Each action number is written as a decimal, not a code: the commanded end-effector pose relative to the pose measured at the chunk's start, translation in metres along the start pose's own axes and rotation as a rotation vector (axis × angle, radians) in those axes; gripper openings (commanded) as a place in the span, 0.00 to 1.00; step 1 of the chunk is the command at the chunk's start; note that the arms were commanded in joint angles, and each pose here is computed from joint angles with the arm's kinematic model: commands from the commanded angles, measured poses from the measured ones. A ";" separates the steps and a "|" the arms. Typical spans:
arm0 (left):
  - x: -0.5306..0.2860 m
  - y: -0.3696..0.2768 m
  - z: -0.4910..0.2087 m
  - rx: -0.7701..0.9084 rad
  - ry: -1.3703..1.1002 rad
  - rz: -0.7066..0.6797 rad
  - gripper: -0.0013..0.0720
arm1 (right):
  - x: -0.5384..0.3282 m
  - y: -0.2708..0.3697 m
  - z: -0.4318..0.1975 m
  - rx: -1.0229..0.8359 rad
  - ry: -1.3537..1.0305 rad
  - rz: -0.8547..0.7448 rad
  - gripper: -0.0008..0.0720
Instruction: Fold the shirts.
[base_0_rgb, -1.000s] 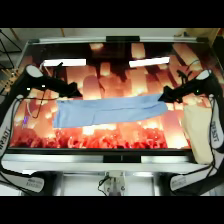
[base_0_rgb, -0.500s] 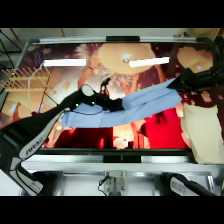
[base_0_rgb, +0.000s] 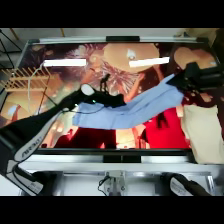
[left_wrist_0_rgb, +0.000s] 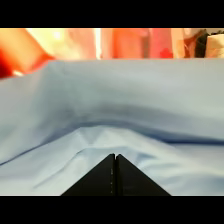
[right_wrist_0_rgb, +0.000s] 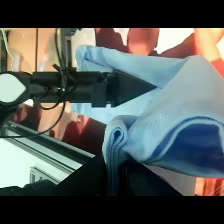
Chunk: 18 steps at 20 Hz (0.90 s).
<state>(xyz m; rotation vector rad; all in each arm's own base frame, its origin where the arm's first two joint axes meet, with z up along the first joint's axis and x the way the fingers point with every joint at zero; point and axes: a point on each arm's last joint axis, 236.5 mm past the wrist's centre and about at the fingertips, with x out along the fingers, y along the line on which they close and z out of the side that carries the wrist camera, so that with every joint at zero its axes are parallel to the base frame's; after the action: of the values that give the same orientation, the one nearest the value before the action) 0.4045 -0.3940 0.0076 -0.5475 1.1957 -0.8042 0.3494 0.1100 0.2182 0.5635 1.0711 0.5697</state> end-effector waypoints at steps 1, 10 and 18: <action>-0.106 0.044 0.019 0.095 0.007 0.201 0.06 | 0.052 0.026 0.015 -0.020 0.022 0.115 0.12; -0.442 0.075 0.040 -0.016 -0.548 0.546 0.06 | 0.306 0.119 -0.050 0.001 0.179 0.349 0.12; -0.462 0.082 0.021 -0.034 -0.537 0.583 0.06 | 0.397 0.136 -0.100 0.135 0.185 0.417 0.88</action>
<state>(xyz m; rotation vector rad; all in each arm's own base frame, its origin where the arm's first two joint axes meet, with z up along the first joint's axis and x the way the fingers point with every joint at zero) 0.3797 0.0138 0.2287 -0.3815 0.7908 -0.1328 0.3797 0.4721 0.0338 0.8477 1.2146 0.9609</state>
